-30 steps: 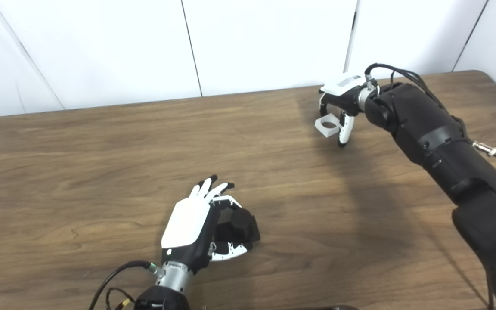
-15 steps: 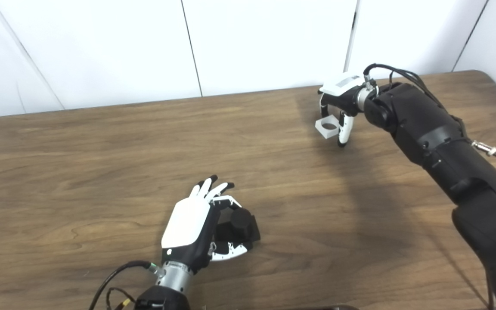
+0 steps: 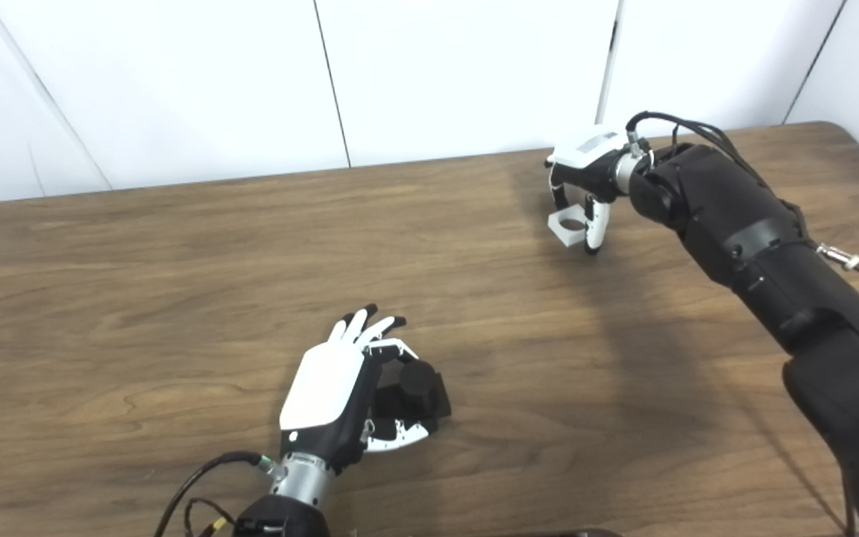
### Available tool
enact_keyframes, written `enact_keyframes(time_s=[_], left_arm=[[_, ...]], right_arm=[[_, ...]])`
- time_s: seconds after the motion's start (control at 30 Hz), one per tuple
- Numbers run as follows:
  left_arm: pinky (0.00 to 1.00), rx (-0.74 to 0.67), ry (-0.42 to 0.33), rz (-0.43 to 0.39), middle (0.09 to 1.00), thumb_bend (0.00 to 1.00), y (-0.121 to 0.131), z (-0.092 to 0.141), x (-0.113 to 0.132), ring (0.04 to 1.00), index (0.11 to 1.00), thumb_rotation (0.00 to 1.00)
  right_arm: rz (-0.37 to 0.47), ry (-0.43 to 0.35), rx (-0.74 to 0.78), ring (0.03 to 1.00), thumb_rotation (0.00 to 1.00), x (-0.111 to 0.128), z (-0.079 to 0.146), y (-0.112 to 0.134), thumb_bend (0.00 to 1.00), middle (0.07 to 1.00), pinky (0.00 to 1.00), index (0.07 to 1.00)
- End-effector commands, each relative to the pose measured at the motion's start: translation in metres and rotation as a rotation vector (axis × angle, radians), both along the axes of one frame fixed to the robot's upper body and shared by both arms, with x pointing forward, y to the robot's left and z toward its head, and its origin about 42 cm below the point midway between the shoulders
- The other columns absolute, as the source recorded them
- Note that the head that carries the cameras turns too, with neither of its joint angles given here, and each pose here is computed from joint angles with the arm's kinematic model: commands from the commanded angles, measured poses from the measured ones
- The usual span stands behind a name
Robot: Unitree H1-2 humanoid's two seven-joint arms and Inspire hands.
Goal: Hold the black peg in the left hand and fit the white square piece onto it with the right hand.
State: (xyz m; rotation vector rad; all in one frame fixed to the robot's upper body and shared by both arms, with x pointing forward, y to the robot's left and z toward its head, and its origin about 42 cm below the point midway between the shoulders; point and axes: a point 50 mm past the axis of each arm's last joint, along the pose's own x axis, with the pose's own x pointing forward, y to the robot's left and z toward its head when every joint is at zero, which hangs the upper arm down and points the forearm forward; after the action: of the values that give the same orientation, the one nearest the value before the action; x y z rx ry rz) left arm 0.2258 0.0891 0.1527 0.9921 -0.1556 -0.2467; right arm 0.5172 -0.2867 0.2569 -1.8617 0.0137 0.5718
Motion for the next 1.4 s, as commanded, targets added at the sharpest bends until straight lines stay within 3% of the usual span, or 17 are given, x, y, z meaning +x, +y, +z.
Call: enact_keyframes(time_s=[0.0, 0.9, 1.37], left_arm=[[0.99, 0.017, 0.012, 0.002, 0.887, 0.52, -0.003, -0.003, -0.004, 0.986, 0.487, 0.08], [0.98, 0.021, 0.017, 0.006, 0.887, 0.52, -0.003, -0.004, -0.004, 0.987, 0.487, 0.08], [0.98, 0.033, 0.013, 0.002, 0.885, 0.52, 0.002, -0.006, -0.001, 0.983, 0.487, 0.08]], right_arm=[[0.011, -0.070, 0.006, 1.000, 0.14, 0.009, 0.029, -0.002, 0.53, 0.958, 1.00, 0.492], [0.009, -0.091, 0.044, 1.000, 0.14, 0.005, 0.030, -0.002, 0.52, 0.942, 1.00, 0.488], [0.012, -0.109, 0.108, 1.000, 0.14, -0.009, 0.038, -0.002, 0.52, 0.941, 1.00, 0.490]])
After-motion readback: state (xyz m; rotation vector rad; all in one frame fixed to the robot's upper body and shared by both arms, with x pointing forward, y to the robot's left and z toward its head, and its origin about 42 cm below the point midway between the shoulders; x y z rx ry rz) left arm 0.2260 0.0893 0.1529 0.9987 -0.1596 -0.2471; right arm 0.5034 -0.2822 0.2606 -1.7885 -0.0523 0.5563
